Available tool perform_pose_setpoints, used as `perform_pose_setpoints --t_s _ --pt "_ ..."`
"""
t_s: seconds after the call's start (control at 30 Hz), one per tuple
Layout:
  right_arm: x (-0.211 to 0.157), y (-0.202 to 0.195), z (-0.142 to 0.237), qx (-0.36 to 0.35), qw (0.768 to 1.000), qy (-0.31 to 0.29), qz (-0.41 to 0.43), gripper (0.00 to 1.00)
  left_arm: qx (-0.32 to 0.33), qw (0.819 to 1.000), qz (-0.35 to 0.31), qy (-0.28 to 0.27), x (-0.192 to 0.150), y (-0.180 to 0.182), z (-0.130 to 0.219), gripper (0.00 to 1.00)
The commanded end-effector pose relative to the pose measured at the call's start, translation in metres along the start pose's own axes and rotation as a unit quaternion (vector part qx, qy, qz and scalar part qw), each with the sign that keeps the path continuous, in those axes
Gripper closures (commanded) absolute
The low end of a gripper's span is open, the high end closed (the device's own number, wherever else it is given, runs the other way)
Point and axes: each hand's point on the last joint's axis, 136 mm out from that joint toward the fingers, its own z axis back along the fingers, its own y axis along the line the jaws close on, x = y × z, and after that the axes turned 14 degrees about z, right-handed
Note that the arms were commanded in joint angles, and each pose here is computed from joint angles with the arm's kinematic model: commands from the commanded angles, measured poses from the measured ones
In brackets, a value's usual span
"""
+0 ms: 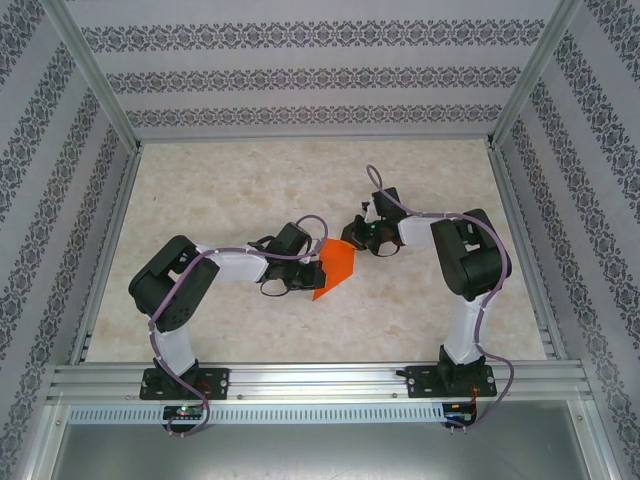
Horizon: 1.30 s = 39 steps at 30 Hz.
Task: Fold a paper plane with a square sheet of paper (pick it up from the middle)
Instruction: Fourth fold the wing at the center of the table.
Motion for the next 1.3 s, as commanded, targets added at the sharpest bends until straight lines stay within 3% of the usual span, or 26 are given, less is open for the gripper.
perform_pose_setpoints --t_s 0.0,0.3,0.47,0.8,1.1,1.27 --pt "0.023 -0.039 0.001 -0.063 0.997 -0.037 0.010 0.90 0.179 0.980 0.060 0.071 -0.055 0.105 -0.011 1.00" --pt "0.042 0.002 0.038 -0.034 0.996 -0.064 0.054 0.88 0.175 0.981 0.055 0.070 -0.052 0.099 -0.011 1.00" --pt "0.031 0.028 0.058 -0.014 0.995 -0.073 0.071 0.88 0.172 0.981 0.052 0.070 -0.050 0.095 -0.011 1.00" --pt "-0.035 0.057 0.012 0.032 0.997 -0.015 0.066 0.90 0.163 0.983 0.047 0.066 -0.044 0.084 -0.010 1.00" --pt "-0.069 0.003 -0.018 -0.045 0.997 0.036 0.048 0.93 0.147 0.986 0.041 0.070 -0.045 0.069 -0.003 1.00" --pt "-0.074 0.001 -0.017 -0.045 0.997 0.042 0.047 0.93 0.074 0.996 0.012 0.045 -0.032 0.011 0.025 0.98"
